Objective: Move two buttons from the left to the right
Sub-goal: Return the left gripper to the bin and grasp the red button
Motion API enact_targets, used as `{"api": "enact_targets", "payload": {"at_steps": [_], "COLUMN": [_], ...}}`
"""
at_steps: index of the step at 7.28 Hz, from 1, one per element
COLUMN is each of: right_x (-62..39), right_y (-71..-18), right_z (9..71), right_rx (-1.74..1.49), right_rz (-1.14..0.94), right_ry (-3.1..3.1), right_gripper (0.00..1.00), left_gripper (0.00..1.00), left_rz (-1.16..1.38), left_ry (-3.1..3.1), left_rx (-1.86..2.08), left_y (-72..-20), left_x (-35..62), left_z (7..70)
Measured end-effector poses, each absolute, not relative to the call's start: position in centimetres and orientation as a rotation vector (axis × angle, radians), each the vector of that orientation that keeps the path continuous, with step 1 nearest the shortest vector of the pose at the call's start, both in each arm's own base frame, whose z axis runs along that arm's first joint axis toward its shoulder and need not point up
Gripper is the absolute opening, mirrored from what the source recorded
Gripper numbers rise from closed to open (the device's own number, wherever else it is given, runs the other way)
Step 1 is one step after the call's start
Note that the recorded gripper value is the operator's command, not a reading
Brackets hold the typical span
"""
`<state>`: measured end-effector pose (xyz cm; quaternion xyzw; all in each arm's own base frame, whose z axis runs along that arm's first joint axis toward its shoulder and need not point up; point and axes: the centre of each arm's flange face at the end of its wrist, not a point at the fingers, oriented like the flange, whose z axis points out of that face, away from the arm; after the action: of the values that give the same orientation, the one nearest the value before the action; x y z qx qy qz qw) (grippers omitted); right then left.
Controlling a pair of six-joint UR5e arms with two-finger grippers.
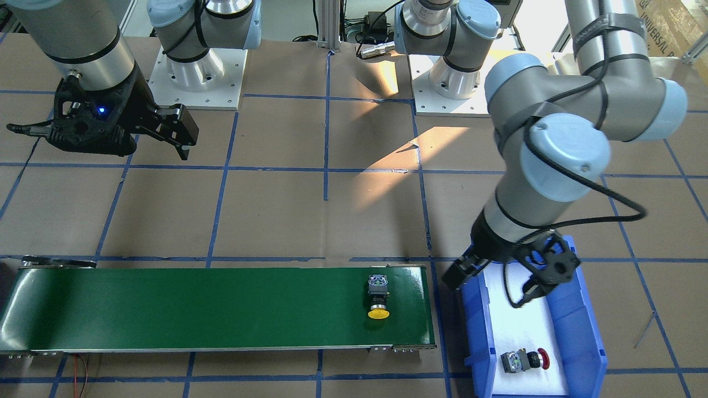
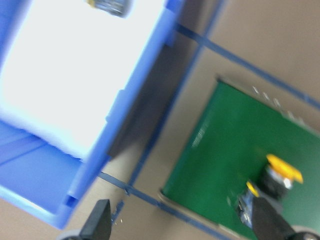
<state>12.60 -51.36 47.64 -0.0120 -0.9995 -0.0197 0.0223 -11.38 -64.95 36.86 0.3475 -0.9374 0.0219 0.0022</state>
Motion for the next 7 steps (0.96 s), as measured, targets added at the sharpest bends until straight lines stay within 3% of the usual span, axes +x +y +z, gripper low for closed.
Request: {"api": "enact_targets", "payload": {"at_steps": [4,7], "right_x": [12.6,12.6], "right_y": [-51.3,-51.3], "right_z": [47.6,47.6], "right_rx": [-0.037,-0.037], "right_rz": [-0.065,-0.062], "right_ry": [-3.096,-3.096], "right_gripper": [1.00,1.00], "left_gripper": [0.98,0.98], "left_rz": [0.060,0.114], "left_ry": [-2.377,-2.091], "left_rx": [2.013,2.262], "left_y": [-68.3,-72.2], "left_x": [-0.7,0.8], "left_z": [32.2,25.9]}}
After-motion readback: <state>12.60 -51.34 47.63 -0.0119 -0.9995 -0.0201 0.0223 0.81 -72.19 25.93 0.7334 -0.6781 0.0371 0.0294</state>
